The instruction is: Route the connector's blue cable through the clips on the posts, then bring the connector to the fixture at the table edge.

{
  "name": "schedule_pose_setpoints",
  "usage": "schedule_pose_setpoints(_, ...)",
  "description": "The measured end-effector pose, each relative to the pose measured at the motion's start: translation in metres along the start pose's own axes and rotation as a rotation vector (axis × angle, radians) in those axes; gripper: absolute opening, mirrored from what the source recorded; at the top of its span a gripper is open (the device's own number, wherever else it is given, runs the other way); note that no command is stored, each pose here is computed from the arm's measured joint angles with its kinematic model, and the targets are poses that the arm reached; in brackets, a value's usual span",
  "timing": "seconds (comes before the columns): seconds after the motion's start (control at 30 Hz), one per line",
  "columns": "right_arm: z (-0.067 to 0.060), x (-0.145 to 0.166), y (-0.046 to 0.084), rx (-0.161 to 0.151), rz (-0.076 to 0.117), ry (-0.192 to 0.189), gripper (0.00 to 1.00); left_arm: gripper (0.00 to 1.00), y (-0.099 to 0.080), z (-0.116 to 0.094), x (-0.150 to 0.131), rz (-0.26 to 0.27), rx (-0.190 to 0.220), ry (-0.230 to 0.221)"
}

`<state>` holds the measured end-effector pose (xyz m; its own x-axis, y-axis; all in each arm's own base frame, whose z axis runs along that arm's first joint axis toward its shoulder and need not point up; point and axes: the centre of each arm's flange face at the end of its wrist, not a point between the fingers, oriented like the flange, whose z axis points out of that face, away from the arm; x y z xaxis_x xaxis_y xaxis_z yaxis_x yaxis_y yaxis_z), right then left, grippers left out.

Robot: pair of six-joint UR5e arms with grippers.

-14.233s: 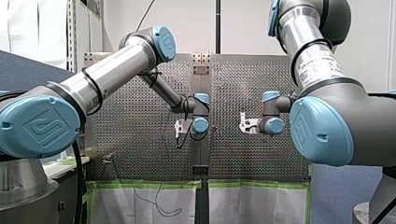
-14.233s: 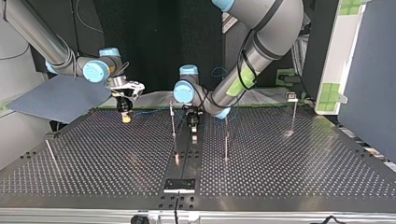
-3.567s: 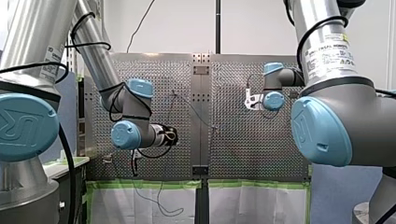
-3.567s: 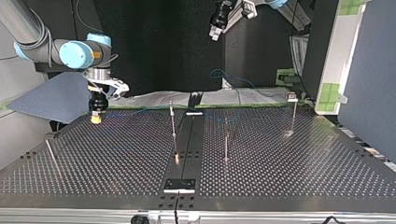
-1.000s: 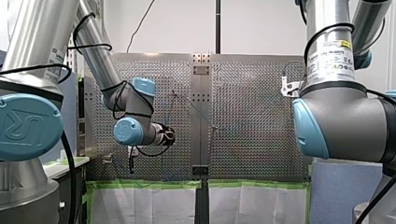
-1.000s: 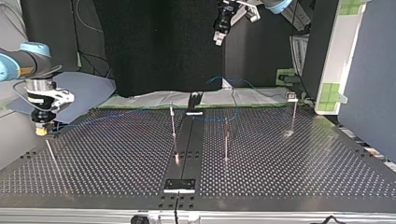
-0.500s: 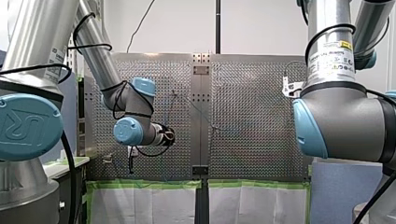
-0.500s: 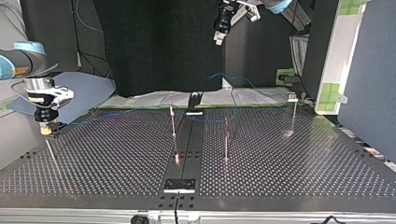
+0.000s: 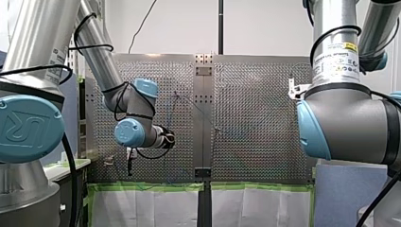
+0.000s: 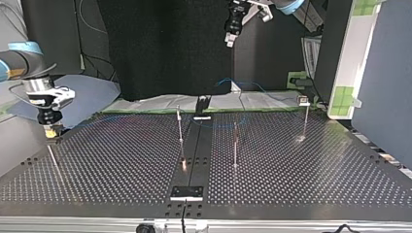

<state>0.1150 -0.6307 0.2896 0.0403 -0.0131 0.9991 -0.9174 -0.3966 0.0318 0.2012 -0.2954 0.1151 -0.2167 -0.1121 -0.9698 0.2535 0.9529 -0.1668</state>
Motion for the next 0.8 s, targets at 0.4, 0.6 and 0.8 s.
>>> schedule_pose_setpoints(0.4, 0.003, -0.002, 0.008, -0.014, -0.003, -0.011, 0.00, 1.00, 0.001, 0.001, 0.000, 0.002, -0.004, -0.001)
schedule_pose_setpoints(0.6, 0.005, -0.003, 0.011, -0.026, -0.002, -0.010, 0.00, 1.00, 0.001, 0.001, 0.000, 0.005, -0.004, -0.001)
schedule_pose_setpoints(0.8, 0.008, -0.002, 0.012, -0.031, -0.005, -0.006, 0.00, 1.00, 0.001, 0.001, 0.000, 0.005, -0.005, -0.001)
